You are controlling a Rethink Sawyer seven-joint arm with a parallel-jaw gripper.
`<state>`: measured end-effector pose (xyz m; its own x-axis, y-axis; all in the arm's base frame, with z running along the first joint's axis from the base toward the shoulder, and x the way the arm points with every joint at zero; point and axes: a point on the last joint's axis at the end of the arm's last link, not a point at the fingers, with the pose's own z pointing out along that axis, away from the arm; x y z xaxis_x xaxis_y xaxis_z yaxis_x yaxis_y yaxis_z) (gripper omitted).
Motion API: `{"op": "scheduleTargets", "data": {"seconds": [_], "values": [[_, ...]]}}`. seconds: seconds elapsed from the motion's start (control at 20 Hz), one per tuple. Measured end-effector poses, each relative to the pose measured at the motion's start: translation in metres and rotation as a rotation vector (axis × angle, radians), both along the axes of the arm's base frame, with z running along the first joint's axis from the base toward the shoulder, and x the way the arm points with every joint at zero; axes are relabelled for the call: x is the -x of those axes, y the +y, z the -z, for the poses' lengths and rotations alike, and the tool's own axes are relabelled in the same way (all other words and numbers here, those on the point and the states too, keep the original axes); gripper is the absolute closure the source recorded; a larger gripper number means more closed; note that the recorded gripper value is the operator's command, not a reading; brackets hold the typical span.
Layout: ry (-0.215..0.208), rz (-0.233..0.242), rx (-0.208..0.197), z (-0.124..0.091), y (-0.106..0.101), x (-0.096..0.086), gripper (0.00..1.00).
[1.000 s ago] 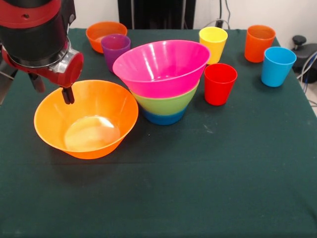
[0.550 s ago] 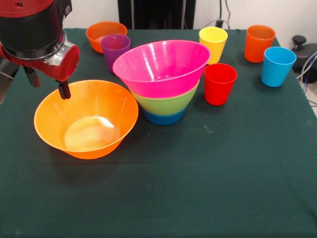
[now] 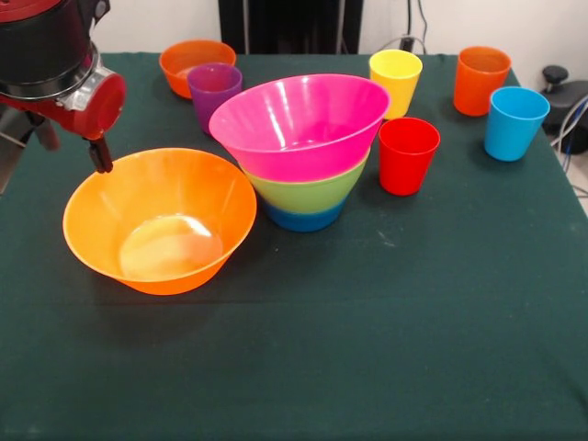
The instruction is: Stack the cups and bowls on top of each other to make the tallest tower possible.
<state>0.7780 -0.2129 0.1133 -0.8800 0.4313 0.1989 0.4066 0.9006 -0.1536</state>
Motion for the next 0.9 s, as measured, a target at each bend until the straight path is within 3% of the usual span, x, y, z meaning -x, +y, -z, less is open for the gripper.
{"op": "scheduleTargets", "data": {"seconds": [0.9], "values": [[-0.001,0.005,-0.001,0.0086,-0.0056,0.0061,0.0]]}}
